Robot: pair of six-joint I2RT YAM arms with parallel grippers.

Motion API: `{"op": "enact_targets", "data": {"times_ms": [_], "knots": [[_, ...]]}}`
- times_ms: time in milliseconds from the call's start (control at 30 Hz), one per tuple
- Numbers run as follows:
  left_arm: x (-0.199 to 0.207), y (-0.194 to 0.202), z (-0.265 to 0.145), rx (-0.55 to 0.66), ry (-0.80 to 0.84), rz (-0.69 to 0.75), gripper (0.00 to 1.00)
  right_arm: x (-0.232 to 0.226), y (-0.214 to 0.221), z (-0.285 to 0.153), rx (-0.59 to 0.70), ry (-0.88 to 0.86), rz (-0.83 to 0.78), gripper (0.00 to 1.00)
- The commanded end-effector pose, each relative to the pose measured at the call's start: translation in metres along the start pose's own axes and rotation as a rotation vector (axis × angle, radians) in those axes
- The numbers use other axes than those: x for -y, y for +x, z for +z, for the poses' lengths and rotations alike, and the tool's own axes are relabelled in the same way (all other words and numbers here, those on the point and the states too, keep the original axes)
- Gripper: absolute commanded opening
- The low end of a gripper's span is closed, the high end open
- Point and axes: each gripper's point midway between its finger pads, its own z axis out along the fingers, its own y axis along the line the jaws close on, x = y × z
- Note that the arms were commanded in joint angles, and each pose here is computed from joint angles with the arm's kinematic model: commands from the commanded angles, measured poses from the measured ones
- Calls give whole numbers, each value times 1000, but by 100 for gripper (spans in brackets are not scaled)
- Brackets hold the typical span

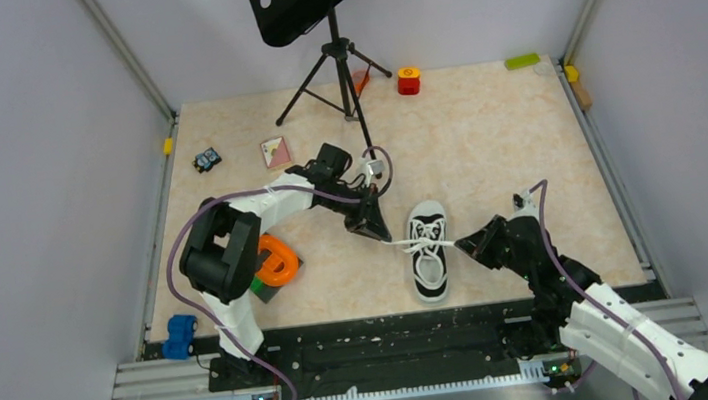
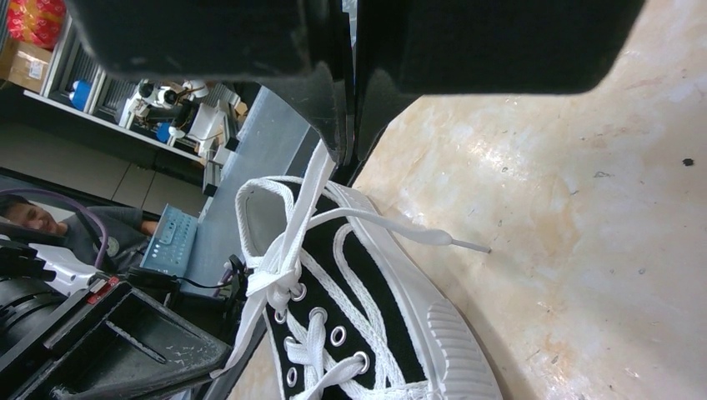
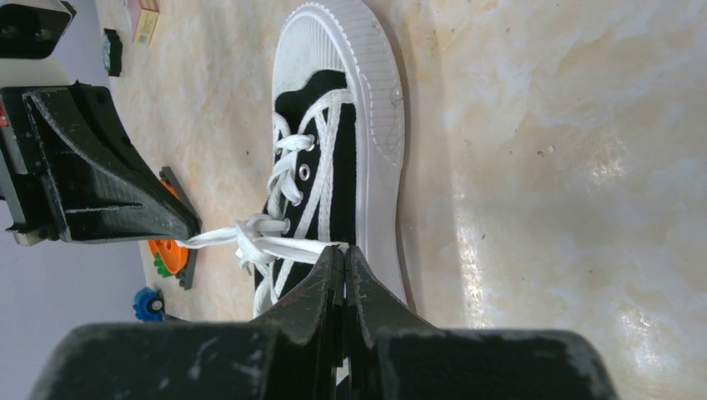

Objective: Tie the shoes
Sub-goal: Tie the shoelace on the shoe.

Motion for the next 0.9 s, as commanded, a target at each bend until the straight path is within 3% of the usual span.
{"op": "enact_targets", "data": {"times_ms": [0,867], "knots": [[4,1,-10,18,22,33,0,7,-4,0,18,20,-14,0],[-4,5,-14,8,-7,17,0,14,-4,1,31,28,-1,0]]}}
